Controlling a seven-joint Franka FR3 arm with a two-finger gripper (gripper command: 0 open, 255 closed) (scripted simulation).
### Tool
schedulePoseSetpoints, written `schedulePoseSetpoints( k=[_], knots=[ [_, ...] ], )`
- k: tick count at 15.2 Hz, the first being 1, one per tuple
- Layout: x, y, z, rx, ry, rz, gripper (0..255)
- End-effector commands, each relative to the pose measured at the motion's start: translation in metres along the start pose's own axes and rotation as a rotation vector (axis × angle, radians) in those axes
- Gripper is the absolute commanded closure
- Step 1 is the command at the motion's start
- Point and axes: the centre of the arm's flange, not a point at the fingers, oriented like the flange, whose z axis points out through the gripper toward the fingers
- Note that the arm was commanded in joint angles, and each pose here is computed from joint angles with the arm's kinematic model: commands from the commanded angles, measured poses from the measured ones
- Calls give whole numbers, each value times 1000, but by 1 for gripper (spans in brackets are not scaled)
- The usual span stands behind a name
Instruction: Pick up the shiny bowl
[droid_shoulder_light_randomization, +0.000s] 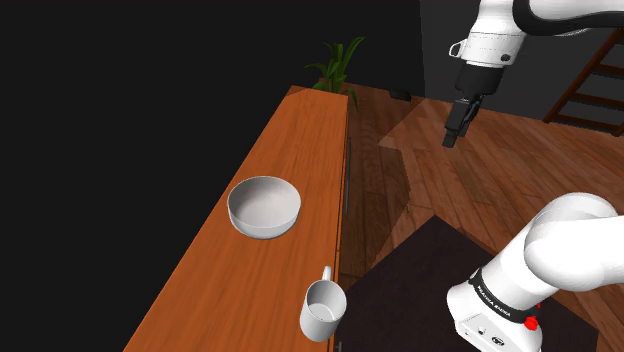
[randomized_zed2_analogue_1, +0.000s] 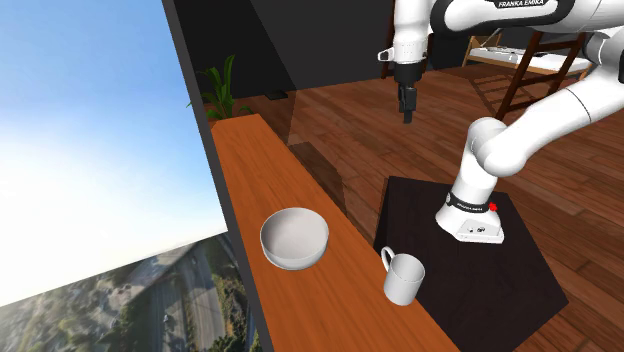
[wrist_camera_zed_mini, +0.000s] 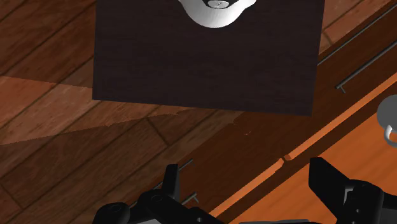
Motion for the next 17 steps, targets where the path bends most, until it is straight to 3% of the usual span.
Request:
schedulePoseSetpoints(
  k=[1, 17],
  knots=[
    [0, 0, 0, 0, 0, 0, 0],
    [136, -109, 101, 5, 90, 77, 0]
  ],
)
